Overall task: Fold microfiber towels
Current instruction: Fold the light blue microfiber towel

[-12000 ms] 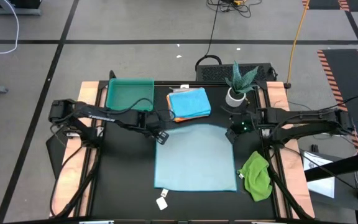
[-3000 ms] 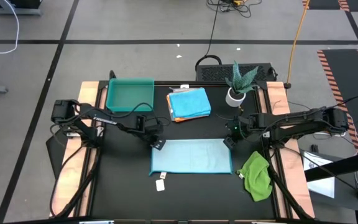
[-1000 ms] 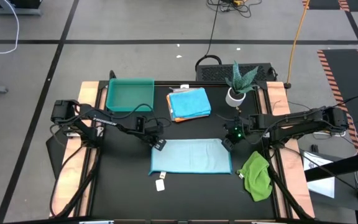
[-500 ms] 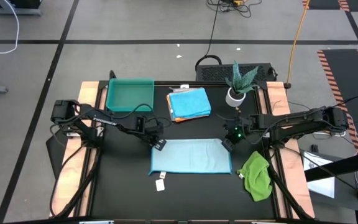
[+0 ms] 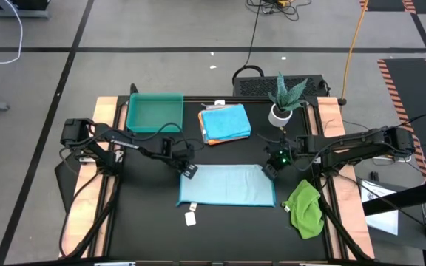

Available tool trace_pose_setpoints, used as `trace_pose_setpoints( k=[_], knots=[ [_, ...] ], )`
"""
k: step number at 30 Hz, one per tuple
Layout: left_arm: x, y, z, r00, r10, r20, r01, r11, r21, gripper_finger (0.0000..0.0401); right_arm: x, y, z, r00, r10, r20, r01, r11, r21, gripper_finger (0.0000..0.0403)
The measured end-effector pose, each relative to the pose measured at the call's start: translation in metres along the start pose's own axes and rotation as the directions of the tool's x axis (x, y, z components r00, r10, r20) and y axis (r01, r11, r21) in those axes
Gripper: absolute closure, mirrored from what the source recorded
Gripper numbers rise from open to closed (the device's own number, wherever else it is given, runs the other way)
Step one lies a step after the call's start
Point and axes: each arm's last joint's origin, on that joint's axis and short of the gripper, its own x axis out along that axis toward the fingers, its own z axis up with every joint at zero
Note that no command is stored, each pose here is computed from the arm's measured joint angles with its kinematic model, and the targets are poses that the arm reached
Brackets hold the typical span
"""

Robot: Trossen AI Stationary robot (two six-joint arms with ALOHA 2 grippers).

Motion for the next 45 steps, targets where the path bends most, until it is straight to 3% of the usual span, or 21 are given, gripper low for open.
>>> trace_pose_setpoints(
  k=[7, 13, 19, 26, 36, 45],
  knots=[
    [0.0, 0.0, 0.0, 1.0, 0.001, 0.002, -0.001, 1.0, 0.022, 0.0351, -0.012, 0.018, 0.016, 0.998, 0.038, 0.055, -0.035, 0.999, -0.038, 0.0403],
    [0.0, 0.0, 0.001, 1.0, 0.004, 0.012, -0.004, 1.0, 0.012, 0.0344, -0.02, 0.031, 0.028, 0.996, 0.012, 0.085, -0.007, 0.998, -0.058, 0.0403],
    [0.0, -0.007, 0.005, 0.996, -0.061, 0.067, 0.061, 0.998, -0.007, 0.0345, 0.002, 0.04, 0.038, 0.999, -0.027, 0.024, 0.029, 0.998, -0.058, 0.0403],
    [-0.007, -0.015, 0.006, 0.985, -0.117, 0.128, 0.108, 0.991, 0.079, 0.0345, 0.023, 0.073, 0.071, 1.0, 0.01, 0.007, -0.009, 0.987, -0.162, 0.0403],
    [-0.048, 0.001, -0.012, 0.993, -0.007, 0.116, -0.002, 0.997, 0.082, 0.0345, 0.033, 0.106, 0.108, 0.997, 0.053, 0.05, -0.039, 0.968, -0.246, 0.0403],
    [-0.105, 0.008, -0.031, 0.961, -0.091, 0.261, 0.078, 0.995, 0.062, 0.0345, 0.064, 0.126, 0.133, 0.992, 0.096, 0.077, -0.073, 0.963, -0.259, 0.0403]
  ],
)
